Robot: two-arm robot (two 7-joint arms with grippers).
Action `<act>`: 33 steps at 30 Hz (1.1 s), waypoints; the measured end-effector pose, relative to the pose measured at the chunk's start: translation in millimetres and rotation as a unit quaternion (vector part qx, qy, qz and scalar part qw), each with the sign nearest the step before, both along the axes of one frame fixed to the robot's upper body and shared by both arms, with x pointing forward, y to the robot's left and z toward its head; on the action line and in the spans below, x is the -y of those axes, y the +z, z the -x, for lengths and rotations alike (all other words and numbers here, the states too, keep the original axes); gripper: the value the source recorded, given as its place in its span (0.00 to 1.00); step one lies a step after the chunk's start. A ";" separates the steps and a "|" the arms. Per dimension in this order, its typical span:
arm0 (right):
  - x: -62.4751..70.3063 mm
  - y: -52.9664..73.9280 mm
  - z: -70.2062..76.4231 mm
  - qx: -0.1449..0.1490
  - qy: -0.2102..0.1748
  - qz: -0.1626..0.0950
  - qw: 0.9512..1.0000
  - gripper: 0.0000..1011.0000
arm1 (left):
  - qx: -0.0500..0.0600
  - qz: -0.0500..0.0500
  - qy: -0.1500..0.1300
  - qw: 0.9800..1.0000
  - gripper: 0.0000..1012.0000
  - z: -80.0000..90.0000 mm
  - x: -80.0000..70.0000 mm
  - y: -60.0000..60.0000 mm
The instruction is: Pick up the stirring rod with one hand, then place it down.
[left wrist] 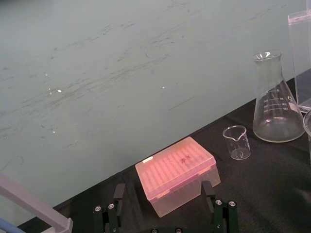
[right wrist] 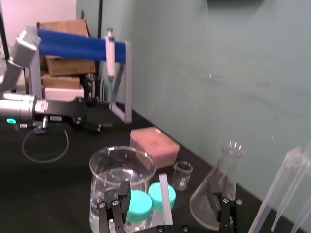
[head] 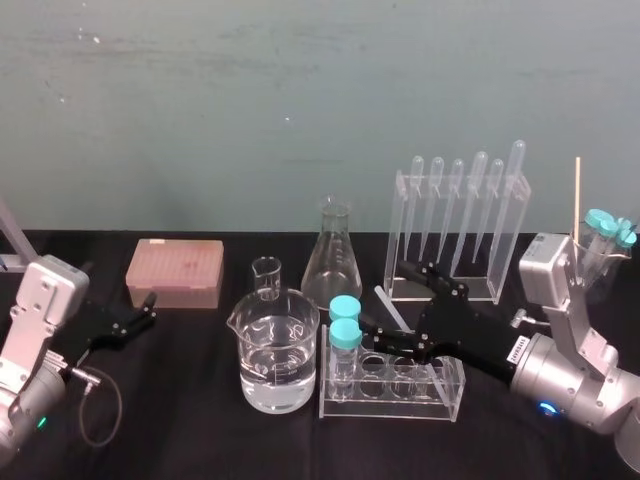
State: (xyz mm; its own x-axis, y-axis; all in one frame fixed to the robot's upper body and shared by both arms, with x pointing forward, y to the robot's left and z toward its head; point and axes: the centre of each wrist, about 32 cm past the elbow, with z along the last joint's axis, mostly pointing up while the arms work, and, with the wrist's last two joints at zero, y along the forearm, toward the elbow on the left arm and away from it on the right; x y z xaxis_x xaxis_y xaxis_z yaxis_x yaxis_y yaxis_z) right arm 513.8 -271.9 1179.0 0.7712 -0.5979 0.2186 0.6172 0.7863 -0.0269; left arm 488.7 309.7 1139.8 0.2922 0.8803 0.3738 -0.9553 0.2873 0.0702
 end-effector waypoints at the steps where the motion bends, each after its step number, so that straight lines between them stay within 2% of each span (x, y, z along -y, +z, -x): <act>1: 0.0 0.0 -0.7 -0.005 -0.001 0.002 1.000 0.99 | 0.000 0.000 0.000 1.000 0.99 0.0 0.0 0.0; 5: -0.4 -0.1 -3.9 -0.032 -0.009 0.011 0.999 0.99 | 0.000 0.000 0.000 1.000 0.99 0.0 0.0 0.0; 9: -0.7 0.3 -5.4 -0.043 -0.014 0.018 0.999 0.99 | 0.000 0.000 0.000 1.000 0.99 0.0 0.0 0.0; 20: -0.3 0.1 -5.0 -0.039 -0.014 0.017 0.999 0.99 | 0.000 0.000 0.000 1.000 0.99 0.0 0.0 0.0; 26: -0.2 0.1 -4.8 -0.038 -0.014 0.017 0.999 0.88 | 0.000 0.000 0.000 1.000 0.99 0.0 0.0 0.0; 33: -0.1 0.0 -4.6 -0.037 -0.014 0.016 0.999 0.69 | 0.000 0.000 0.000 1.000 0.99 0.0 0.0 0.0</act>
State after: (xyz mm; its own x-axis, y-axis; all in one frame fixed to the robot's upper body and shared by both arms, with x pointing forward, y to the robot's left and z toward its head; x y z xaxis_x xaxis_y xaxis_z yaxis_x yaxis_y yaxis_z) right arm 518.4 -271.8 1179.0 0.7689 -0.6130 0.1817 0.6345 0.7667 -0.0983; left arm 488.6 309.7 1139.8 0.2922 0.8803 0.3737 -0.9553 0.2873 0.0703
